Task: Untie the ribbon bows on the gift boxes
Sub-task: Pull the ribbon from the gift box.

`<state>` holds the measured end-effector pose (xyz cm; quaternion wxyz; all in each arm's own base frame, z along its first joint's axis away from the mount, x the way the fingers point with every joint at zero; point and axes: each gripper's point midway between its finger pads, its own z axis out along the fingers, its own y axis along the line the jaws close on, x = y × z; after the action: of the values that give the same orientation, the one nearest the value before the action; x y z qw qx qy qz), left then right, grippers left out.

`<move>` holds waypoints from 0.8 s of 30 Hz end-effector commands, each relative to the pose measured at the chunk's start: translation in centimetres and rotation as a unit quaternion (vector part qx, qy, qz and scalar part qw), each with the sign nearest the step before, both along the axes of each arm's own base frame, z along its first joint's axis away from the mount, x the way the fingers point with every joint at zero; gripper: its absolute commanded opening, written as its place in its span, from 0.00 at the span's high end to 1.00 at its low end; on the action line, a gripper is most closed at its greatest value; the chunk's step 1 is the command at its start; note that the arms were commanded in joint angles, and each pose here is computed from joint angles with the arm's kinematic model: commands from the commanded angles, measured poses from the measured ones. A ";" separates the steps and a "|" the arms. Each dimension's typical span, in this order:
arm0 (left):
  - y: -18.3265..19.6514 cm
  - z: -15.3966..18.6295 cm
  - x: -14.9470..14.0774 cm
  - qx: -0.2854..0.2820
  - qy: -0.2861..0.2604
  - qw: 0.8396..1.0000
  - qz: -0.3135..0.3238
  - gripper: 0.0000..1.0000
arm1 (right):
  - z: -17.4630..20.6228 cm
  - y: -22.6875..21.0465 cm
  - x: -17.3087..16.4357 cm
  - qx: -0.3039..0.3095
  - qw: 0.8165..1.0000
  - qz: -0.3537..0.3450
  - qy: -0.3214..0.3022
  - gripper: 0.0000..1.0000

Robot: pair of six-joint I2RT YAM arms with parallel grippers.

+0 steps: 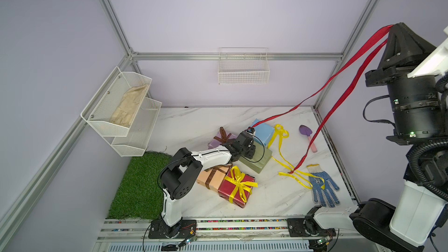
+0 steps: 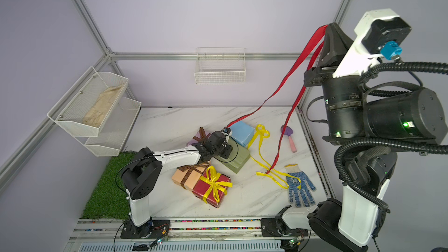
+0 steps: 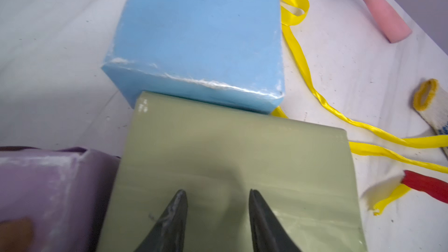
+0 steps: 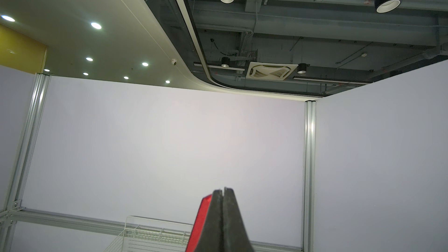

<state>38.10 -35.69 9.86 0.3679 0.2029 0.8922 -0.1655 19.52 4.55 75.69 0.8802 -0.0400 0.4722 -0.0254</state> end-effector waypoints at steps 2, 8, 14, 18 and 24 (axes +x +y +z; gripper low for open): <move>2.8 4.0 1.7 -0.013 -0.021 0.999 0.048 0.56 | 0.2 -1.0 -1.2 0.007 1.000 -0.009 -0.009 1.00; 4.0 7.0 1.6 -0.011 -0.048 0.999 0.018 0.51 | 0.5 -2.6 -3.1 0.019 0.999 -0.012 -0.022 1.00; 8.5 8.6 3.0 0.020 -0.039 0.996 0.076 0.44 | 0.6 -3.1 -3.5 0.019 0.999 -0.019 -0.025 1.00; 13.6 7.9 5.0 0.007 0.001 0.989 0.148 0.39 | 0.6 -3.0 -3.4 0.018 0.999 -0.017 -0.023 1.00; 18.5 7.3 6.1 -0.007 0.019 0.980 0.199 0.38 | 0.2 -2.7 -2.9 0.014 1.000 -0.018 -0.015 1.00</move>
<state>44.56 -17.55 14.32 0.3589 0.0303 0.9297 -0.0766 16.22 1.84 76.07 0.8897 -0.0197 0.4554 -0.0256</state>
